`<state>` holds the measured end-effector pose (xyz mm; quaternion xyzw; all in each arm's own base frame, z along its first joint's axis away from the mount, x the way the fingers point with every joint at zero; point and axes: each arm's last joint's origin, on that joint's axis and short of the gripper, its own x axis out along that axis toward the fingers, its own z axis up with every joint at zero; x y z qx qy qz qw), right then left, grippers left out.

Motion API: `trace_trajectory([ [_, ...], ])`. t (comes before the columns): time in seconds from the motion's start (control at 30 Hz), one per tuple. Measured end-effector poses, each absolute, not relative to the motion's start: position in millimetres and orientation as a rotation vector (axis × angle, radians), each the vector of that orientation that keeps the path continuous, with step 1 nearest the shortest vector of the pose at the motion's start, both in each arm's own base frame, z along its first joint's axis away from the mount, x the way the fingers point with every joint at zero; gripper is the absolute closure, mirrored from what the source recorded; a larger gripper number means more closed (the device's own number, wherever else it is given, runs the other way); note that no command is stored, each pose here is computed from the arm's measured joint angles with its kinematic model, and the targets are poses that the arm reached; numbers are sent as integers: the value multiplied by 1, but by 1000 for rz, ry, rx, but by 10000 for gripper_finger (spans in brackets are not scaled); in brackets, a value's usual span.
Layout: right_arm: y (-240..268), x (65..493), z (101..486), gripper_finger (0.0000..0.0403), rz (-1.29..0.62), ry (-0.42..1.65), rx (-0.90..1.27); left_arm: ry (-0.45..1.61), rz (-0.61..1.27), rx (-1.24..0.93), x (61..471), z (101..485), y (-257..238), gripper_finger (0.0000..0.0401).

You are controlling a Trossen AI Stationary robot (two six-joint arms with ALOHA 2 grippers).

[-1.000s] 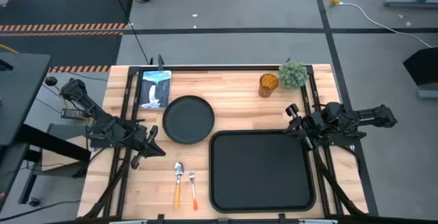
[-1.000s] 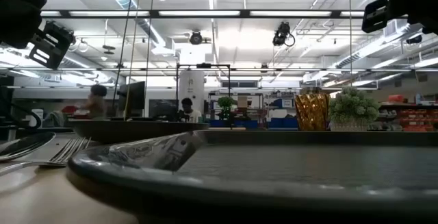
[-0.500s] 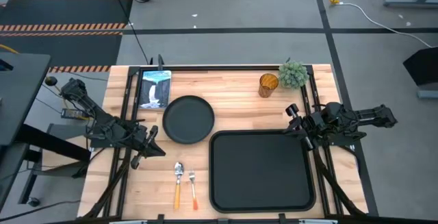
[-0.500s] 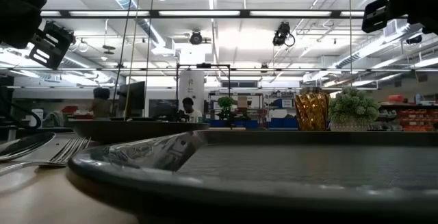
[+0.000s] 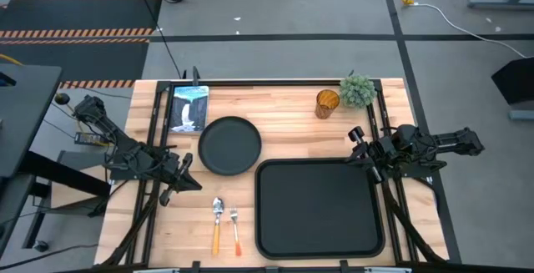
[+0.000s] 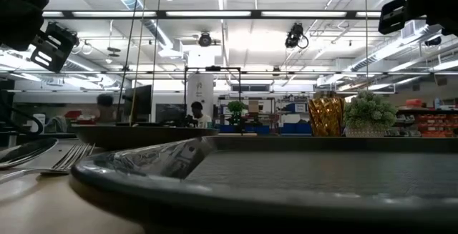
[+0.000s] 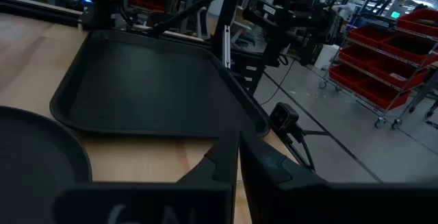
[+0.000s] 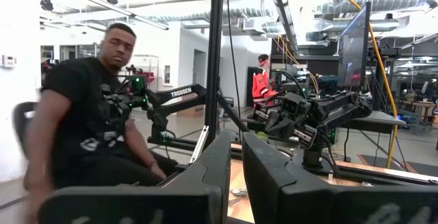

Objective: Pick and place plate/cup/fork/spoon on tray

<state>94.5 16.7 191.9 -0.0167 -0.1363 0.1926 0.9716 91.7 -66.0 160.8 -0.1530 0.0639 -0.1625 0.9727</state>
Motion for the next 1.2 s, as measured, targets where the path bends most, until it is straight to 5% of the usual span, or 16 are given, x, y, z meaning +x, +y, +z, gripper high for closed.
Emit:
trace_trajectory([
  [0.57,16,95,193,357,357,-287,-56,129,-328,-309,92,161,-66,378],
  [0.73,7,92,206,357,2,-434,-241,129,-328,-309,92,161,-66,378],
  [1.03,-15,75,219,357,-718,-563,188,129,-328,-309,92,161,-66,378],
  [1.2,-17,74,217,357,-837,-537,219,129,-328,-309,92,161,-66,378],
])
